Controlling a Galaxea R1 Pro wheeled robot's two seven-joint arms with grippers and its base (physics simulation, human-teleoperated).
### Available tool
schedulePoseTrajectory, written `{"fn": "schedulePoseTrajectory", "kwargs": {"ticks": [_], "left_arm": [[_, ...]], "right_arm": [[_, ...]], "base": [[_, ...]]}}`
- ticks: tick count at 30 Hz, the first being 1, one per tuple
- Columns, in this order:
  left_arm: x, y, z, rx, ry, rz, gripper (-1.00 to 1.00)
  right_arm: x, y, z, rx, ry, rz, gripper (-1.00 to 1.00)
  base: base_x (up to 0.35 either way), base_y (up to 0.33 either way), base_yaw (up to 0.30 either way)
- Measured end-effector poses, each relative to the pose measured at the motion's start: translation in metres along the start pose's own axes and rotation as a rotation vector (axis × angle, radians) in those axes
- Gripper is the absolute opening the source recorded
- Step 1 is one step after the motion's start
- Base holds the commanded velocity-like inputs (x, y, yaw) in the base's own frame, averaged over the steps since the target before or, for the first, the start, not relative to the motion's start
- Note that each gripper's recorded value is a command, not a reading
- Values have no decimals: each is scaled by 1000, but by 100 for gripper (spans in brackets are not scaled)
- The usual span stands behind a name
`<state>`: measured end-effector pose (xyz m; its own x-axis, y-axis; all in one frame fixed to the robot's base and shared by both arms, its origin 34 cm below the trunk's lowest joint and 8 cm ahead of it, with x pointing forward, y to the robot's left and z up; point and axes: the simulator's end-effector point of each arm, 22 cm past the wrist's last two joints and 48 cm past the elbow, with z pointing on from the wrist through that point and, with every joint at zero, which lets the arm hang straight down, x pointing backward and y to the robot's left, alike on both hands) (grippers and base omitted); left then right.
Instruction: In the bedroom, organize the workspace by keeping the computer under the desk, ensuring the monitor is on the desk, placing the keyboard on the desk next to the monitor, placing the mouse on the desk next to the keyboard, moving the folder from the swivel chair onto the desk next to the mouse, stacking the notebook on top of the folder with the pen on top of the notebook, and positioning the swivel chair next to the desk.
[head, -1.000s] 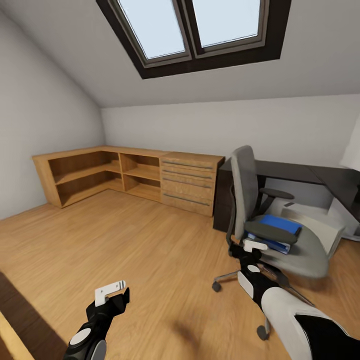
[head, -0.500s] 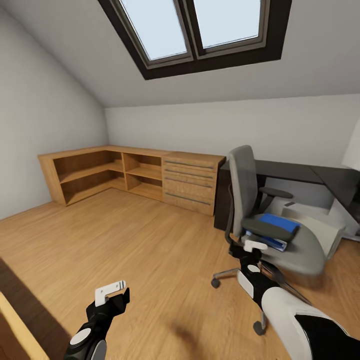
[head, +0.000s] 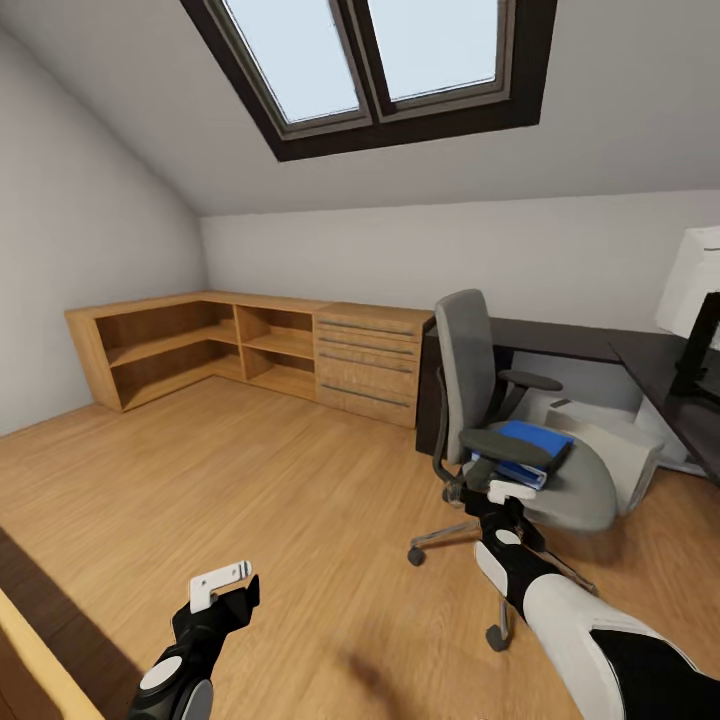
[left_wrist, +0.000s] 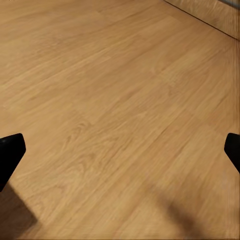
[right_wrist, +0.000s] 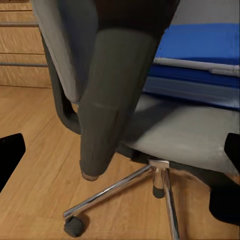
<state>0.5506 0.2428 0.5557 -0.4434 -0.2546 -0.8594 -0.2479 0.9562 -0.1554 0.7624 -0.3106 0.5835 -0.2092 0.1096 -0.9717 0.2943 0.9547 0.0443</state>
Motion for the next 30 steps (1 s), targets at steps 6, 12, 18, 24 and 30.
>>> {"fn": "schedulePoseTrajectory", "kwargs": {"ticks": [6, 12, 18, 24, 30], "left_arm": [[-5, 1, -1, -2, -13, -9, 100], [-8, 3, -2, -7, -17, -15, 100], [-9, 6, -2, -13, -20, -18, 100], [-11, 9, -2, -19, -24, -21, 100], [-12, 10, -2, -20, -27, -20, 100]], "right_arm": [[0, -8, 0, 19, 4, 34, 100], [7, -32, 1, 92, 36, 201, 100], [9, -58, 3, 150, 47, 294, 100], [11, -80, 4, 199, 54, 373, 100], [13, -101, 4, 243, 61, 447, 100]], "base": [[-1, 0, -250], [0, 0, -259], [0, 0, -261], [0, 0, -262], [0, 0, -264]]}}
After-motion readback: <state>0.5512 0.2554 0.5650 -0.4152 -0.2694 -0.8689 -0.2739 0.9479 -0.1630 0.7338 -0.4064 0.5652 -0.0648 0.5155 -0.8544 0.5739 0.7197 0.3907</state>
